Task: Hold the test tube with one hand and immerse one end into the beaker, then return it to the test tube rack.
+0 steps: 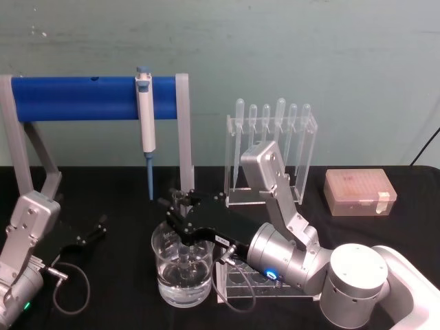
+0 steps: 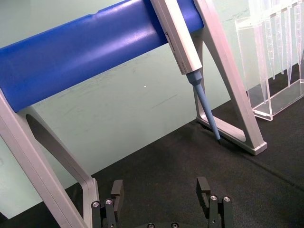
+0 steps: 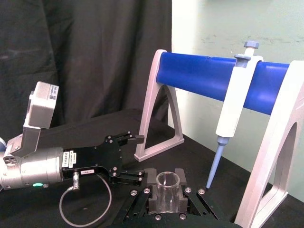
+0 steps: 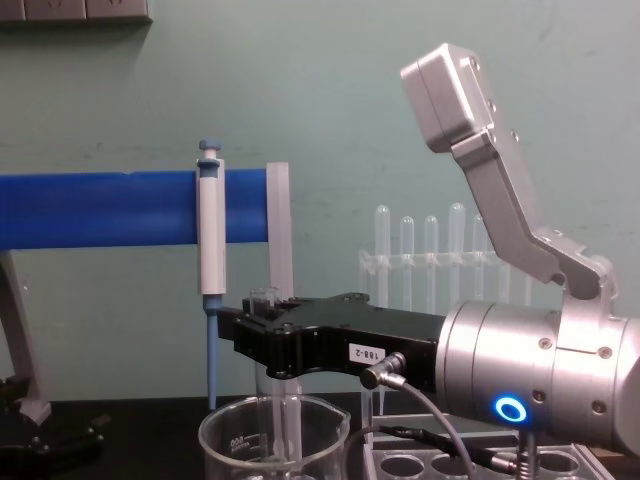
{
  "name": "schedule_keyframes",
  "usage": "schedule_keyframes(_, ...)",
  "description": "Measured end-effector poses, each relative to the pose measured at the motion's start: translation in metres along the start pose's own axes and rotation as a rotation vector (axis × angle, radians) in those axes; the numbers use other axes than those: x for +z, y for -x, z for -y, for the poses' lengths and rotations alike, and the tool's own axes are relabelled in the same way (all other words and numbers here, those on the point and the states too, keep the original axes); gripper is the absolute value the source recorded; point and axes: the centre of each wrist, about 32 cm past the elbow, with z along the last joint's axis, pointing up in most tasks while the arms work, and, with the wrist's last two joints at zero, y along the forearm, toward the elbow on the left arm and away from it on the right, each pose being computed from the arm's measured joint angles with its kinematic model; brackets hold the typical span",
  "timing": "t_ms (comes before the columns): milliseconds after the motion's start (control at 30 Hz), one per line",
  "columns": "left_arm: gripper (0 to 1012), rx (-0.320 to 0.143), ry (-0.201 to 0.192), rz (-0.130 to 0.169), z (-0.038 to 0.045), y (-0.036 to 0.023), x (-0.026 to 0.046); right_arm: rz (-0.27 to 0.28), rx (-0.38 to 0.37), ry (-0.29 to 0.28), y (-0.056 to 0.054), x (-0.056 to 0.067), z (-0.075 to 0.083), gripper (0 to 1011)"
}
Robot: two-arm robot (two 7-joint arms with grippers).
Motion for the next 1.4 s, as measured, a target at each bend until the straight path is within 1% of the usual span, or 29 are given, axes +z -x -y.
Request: schedule_keyframes(1400,1000,0.000,0.000,0.000,0.0000,0.0000,0.0000,0.000,0.000,0.000,0.0000,0.0000,0.0000,224)
